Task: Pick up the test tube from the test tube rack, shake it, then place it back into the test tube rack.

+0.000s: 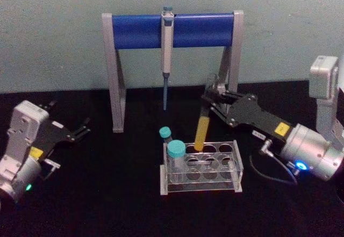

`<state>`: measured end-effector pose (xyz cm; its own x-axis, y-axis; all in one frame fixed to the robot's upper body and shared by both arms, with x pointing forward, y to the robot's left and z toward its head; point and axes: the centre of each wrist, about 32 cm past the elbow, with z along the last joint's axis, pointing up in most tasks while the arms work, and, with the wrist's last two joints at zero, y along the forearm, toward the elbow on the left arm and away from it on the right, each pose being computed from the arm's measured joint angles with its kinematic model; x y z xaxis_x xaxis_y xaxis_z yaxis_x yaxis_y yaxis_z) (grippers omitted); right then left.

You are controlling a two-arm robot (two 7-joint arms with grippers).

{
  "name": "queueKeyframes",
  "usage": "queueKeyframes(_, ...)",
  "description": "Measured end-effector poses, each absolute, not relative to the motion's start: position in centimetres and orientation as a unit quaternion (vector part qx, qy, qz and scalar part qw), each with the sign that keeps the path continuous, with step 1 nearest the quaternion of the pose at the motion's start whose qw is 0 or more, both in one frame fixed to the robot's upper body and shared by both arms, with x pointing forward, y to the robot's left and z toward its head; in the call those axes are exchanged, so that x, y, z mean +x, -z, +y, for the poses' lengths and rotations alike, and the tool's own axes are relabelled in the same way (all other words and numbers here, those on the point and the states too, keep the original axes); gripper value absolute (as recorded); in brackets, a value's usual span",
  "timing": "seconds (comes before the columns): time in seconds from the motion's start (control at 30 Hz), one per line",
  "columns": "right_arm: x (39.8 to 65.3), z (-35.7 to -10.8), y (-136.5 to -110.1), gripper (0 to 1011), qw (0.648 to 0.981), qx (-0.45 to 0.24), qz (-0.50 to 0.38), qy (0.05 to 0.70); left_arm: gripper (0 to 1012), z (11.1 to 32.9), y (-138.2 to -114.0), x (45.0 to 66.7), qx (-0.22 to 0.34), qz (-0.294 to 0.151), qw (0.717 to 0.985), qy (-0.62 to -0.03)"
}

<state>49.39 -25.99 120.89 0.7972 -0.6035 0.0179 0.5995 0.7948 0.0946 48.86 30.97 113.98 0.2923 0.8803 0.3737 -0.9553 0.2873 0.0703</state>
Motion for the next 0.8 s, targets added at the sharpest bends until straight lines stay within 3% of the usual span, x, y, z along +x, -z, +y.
queueKeyframes(0.37,52.1,-25.8,-121.0,234,0.939,0.045,-0.033,0.338,1001,31.0,-114.0,48.9,0.141,-0.132,0.791,-0.58)
queueKeyframes(0.8,52.3,-26.2,-121.0,234,0.935,0.045,-0.033,0.35,1001,31.0,-114.0,48.9,0.141,-0.132,0.791,-0.58)
